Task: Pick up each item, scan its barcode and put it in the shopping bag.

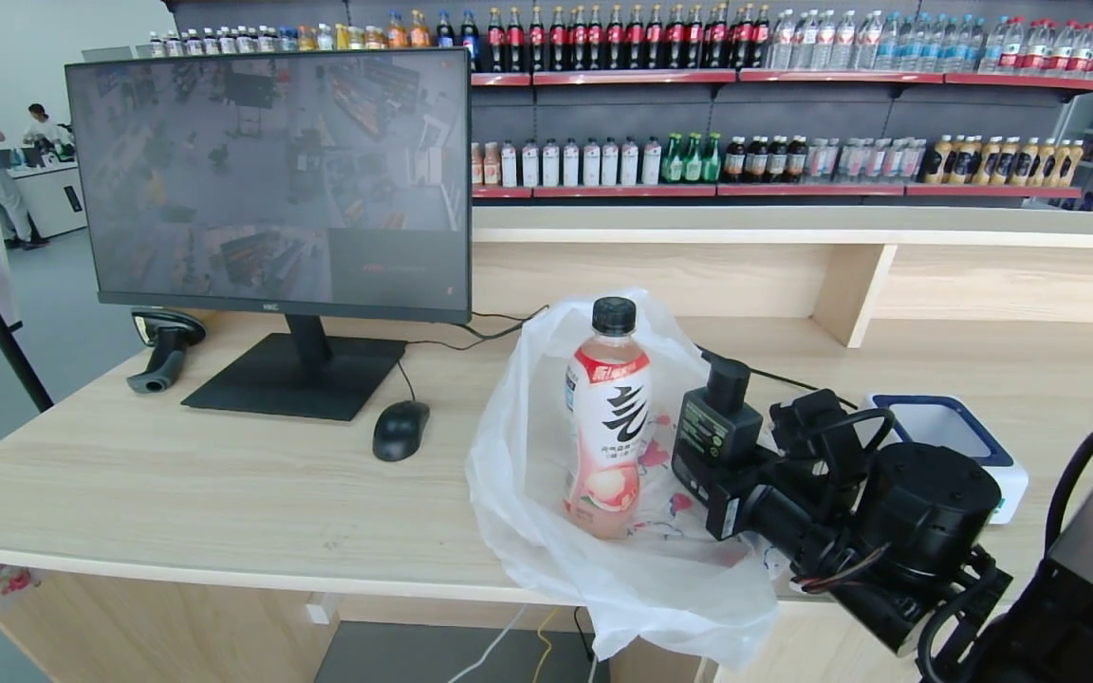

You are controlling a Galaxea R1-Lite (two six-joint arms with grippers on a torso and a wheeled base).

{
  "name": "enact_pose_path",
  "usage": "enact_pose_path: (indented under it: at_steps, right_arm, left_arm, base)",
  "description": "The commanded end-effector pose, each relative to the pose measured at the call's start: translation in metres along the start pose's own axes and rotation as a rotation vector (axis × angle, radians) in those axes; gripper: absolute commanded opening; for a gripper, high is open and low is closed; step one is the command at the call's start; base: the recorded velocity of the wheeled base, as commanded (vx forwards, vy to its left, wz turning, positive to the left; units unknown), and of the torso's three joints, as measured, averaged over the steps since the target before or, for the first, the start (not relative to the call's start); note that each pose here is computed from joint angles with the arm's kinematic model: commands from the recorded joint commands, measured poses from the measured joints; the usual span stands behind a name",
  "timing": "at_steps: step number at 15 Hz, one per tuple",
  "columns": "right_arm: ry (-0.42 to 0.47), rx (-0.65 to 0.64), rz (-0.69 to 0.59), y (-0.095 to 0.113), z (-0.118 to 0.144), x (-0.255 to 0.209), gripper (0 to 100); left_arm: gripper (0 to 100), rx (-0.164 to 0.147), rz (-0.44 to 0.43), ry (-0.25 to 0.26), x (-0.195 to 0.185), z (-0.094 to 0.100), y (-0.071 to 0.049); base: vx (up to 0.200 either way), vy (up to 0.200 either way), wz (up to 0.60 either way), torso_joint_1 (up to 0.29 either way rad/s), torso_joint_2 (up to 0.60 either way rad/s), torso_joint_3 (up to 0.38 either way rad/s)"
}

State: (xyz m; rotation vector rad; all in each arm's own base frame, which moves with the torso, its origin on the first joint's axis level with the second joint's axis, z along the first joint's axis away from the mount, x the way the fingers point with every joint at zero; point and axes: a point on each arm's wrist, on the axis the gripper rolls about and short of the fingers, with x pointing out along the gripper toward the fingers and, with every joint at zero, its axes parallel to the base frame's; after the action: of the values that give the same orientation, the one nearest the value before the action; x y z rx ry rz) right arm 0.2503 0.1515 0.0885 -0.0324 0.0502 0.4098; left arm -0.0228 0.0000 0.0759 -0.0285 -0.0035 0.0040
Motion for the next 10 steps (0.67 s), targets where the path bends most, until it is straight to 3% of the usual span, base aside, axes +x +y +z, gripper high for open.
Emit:
enact_pose_path:
  at_steps: [1, 10]
  right_arm:
    - [0.004, -0.001, 0.000, 0.000, -0.001, 0.000, 100]
    - [-0.071, 0.010, 0.001, -0.002, 0.021, -0.011, 100]
  left_arm:
    - [100, -0.001, 0.001, 0.000, 0.000, 0.000, 0.000]
    - [100, -0.001, 0.001, 0.000, 0.000, 0.000, 0.000]
  base:
    - [0.000, 0.000, 0.00, 0.000, 0.00, 0.000]
    - [0.000, 0.000, 0.00, 0.000, 0.00, 0.000]
